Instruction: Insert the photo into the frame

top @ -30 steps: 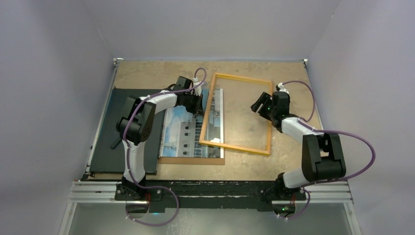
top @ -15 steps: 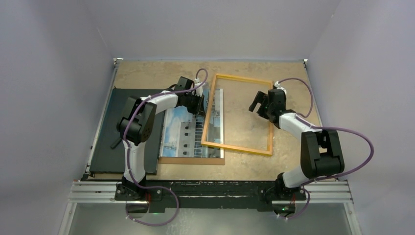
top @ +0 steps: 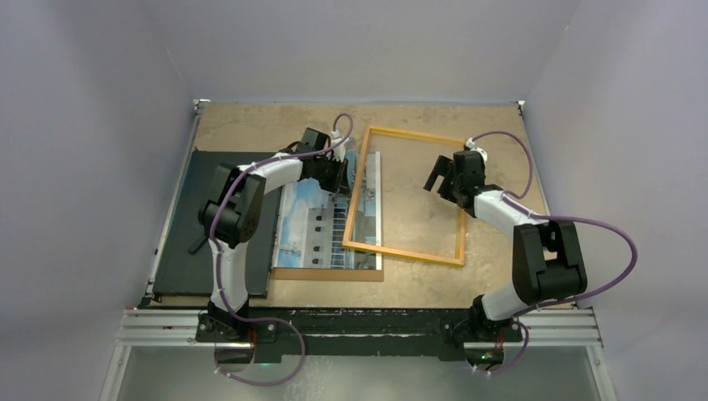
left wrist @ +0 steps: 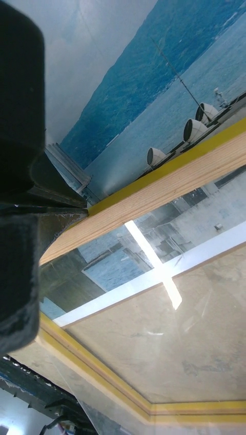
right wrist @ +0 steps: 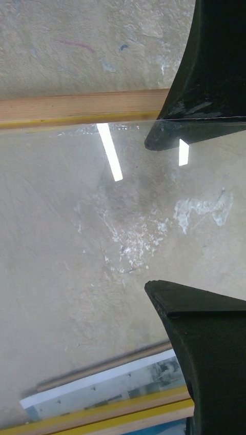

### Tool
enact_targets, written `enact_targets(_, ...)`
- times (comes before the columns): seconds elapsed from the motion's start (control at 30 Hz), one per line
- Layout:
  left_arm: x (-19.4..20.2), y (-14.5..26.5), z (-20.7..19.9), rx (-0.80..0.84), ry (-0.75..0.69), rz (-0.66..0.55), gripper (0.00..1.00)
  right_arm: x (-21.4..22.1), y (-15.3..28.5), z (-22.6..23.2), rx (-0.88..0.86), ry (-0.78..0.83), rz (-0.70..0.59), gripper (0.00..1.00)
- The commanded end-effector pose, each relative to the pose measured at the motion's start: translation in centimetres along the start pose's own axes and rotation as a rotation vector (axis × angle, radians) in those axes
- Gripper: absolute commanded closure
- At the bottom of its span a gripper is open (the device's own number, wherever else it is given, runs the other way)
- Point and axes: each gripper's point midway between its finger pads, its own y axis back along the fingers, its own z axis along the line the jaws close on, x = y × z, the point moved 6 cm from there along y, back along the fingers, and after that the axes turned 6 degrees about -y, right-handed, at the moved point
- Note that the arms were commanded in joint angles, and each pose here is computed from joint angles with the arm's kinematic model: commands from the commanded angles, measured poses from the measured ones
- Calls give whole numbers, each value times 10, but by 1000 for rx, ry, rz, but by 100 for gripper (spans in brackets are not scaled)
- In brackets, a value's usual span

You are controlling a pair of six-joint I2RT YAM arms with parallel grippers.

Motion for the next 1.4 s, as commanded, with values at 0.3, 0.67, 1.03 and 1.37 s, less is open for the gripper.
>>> enact_targets(0.3,-39,24,-26,74,-55,-115,84,-9,5,14,-69,-21,-45,1)
enact_targets(0.67,-16,4,-10,9,-46,-56,93,-9,7,15,-80,-21,-43,1)
enact_targets(1.03,-7,0,-3,-43,-46,-27,76,-8,12,19,-110,-26,-34,1)
enact_targets(1.37,3,-7,-1,-50,-29,1,72,0,12,18,-124,-48,13,1)
